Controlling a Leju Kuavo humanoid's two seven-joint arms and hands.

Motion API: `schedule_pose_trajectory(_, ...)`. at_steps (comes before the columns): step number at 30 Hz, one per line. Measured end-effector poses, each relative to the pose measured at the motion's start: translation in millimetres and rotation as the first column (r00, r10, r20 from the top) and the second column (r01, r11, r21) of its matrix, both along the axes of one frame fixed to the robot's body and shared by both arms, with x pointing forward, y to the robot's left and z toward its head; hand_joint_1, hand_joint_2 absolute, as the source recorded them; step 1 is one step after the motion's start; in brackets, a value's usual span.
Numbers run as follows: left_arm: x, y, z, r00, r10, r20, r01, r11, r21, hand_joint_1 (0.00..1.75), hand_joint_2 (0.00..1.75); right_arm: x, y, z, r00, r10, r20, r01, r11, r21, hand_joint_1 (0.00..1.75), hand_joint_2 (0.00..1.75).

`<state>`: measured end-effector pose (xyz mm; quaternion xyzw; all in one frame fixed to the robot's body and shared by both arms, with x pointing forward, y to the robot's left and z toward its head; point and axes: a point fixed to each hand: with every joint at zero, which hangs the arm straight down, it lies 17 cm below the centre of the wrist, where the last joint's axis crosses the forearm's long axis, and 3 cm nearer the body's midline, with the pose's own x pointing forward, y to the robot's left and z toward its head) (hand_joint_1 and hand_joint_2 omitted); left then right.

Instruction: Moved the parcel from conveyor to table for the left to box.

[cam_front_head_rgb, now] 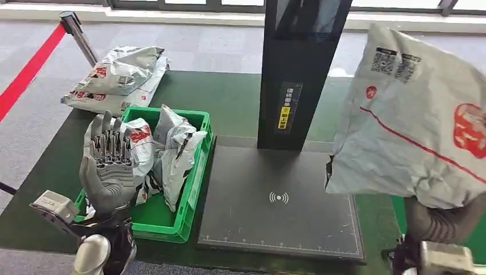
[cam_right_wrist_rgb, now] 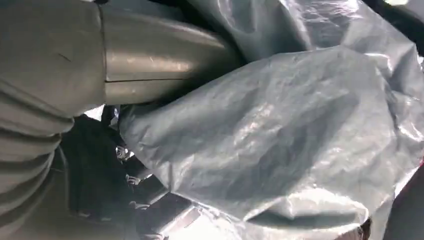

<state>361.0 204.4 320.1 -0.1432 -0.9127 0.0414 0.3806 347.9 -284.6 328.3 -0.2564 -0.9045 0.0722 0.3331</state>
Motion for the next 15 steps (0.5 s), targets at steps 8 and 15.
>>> schedule_pose_trajectory(8, 15, -18, 2, 0.998, -0.053, -0.016, 0.053, 0.999, 0.001, 0.0, 0.0, 92, 44, -141, 0.893, 0.028, -0.45, -0.033, 0.999, -0.004, 0.0, 1.75)
schedule_pose_trajectory(15, 19, -25, -1, 0.997, -0.071, -0.029, 0.071, 0.997, 0.002, 0.0, 0.0, 101, 77, -210, 0.788, 0.054, -0.613, -0.074, 0.997, -0.009, 0.0, 0.0)
